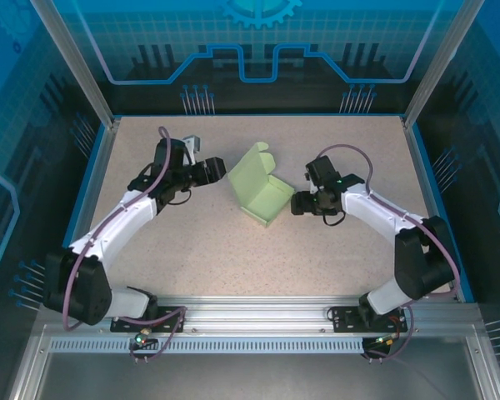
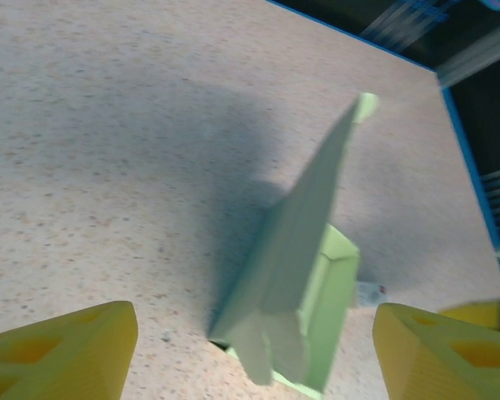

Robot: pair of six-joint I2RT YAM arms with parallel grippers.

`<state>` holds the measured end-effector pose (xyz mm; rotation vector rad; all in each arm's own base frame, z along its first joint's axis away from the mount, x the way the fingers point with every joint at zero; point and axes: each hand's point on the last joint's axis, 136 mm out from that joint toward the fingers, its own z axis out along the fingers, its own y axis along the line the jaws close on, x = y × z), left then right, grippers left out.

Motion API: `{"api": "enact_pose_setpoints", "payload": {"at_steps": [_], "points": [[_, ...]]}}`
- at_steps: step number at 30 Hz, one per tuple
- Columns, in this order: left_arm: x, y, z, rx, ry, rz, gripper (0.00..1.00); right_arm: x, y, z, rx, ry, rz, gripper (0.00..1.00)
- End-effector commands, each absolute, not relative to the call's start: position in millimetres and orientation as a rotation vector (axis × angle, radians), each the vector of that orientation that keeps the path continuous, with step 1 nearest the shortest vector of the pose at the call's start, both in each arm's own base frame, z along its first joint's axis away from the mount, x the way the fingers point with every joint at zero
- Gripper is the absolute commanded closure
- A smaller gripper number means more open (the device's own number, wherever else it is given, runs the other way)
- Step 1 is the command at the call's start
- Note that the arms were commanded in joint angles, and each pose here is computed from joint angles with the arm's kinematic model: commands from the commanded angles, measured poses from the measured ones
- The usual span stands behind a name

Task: Fold the paper box

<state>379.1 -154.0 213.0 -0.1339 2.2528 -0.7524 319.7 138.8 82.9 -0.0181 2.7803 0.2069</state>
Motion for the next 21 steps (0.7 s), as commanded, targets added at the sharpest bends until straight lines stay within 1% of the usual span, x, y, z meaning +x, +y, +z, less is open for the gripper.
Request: {"api": "enact_pose_setpoints", "payload": {"at_steps": [1, 9, 13, 21], "points": [[354, -175, 219, -0.024, 2.266, -0.884, 0.22, 321, 125, 74, 0.054, 2.81, 0.066, 0.22], [351, -175, 209, -0.004, 2.297, -0.847, 0.22, 343, 142, 56, 0.074, 2.84, 0.038, 0.2], [351, -174, 208, 0.006, 2.298, -0.835, 0.22, 356, 141, 46, 0.106, 2.846, -0.001, 0.19], [353, -175, 207, 0.022, 2.301, -0.832, 0.22, 361, 140, 26, 0.121, 2.882, -0.051, 0.19]]}}
